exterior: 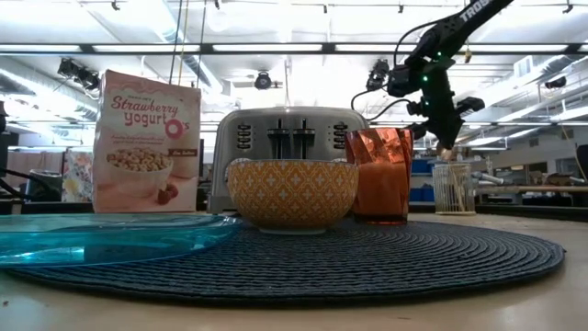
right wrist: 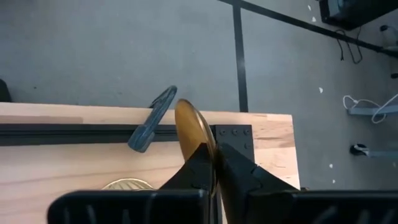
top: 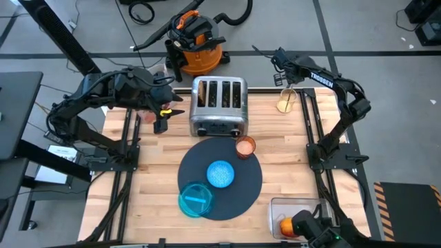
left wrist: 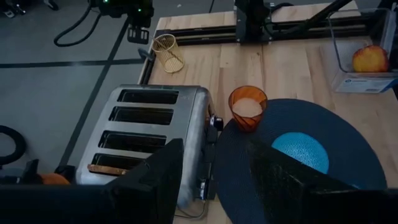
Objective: Arrange a breakfast setting
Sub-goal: Put the gold spoon on the right side of the blue bowl
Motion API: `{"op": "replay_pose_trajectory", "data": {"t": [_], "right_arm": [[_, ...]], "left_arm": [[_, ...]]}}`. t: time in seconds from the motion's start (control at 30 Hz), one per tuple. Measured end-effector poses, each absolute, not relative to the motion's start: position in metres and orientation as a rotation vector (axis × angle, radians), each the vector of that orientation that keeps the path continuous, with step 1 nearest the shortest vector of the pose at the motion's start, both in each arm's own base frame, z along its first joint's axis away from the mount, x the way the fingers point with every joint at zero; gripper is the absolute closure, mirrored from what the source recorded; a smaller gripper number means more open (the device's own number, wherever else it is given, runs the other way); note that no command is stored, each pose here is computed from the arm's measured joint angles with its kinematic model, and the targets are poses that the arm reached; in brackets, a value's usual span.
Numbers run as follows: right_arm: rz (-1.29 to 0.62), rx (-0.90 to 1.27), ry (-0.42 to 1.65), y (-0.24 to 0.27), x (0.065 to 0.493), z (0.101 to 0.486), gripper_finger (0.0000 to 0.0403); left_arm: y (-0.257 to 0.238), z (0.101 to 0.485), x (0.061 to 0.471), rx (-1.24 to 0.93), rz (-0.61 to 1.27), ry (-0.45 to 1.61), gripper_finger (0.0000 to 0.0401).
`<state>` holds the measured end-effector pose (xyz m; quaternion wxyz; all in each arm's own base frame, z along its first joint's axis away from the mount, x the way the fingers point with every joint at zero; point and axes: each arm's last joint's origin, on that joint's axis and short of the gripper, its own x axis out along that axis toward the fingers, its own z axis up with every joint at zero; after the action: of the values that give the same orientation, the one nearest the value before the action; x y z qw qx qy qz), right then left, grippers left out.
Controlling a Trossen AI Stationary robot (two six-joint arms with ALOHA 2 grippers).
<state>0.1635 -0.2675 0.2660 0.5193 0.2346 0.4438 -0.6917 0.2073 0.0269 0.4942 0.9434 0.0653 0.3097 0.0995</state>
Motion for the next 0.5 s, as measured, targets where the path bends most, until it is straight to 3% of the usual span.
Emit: {"op": "replay_pose_trajectory", "data": {"t": [0.5], "right_arm": [[-1.715,0.410,0.949,-0.236,0.190,0.284,0.0389]], "left_arm": [[0.025,0.502,0.191,0.174,0.198,0.591,0.0218]]}}
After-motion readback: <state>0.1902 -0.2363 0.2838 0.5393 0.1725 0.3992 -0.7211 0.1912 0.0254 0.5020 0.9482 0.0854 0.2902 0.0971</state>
